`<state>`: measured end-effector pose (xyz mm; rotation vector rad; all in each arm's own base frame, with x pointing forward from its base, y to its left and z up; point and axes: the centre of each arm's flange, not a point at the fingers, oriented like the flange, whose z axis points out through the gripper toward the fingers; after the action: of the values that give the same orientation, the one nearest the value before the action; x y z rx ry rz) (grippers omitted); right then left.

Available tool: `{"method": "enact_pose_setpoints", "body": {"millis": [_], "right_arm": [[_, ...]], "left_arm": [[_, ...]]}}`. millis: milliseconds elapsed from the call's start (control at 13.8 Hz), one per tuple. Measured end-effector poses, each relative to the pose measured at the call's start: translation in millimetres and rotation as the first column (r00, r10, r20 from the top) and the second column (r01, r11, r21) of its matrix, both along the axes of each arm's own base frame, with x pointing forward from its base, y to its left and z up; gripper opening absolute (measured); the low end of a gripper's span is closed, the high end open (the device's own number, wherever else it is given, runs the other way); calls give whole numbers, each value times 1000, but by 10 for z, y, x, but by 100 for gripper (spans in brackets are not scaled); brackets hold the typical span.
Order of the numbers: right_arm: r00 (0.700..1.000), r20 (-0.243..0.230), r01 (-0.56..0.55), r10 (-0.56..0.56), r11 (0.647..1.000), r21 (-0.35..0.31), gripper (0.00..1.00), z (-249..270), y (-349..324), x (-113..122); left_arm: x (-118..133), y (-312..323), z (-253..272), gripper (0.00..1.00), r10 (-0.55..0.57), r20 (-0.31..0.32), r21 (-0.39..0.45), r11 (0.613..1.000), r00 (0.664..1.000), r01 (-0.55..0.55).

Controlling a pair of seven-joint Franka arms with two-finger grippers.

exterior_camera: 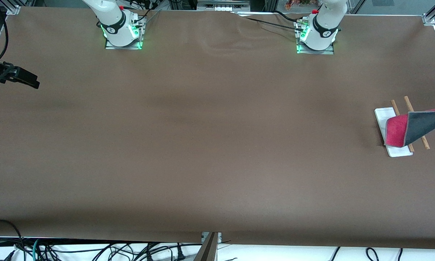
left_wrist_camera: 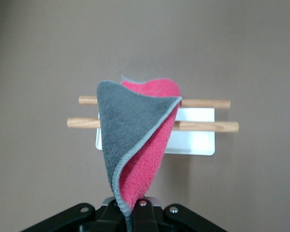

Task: Pass towel and hang on rack
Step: 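Drape the towel over the rack dowels and release with the left gripper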

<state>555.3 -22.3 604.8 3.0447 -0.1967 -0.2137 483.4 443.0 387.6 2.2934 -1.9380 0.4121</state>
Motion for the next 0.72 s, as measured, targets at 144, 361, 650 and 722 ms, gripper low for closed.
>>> {"method": "enact_pose_setpoints", "body": {"millis": [144,361,650,722], "right_arm": [[999,-19,-33,33,999,5,100,-57,35,-9],[996,-30,-84,84,996,13,100,-97,77,-10],[991,-35,-126,127,992,21,100,-114,116,-3],[991,-35,-129,129,991,21,100,-118,124,2]], "left_arm": [[-7,48,-167,16,2,-15,-15,1000,1000,-2],[51,22,-443,47,11,-23,-62,998,1000,-12],[98,13,-490,89,7,-19,-70,998,1000,-8],[117,16,-459,98,5,-14,-65,998,1000,-6]]}}
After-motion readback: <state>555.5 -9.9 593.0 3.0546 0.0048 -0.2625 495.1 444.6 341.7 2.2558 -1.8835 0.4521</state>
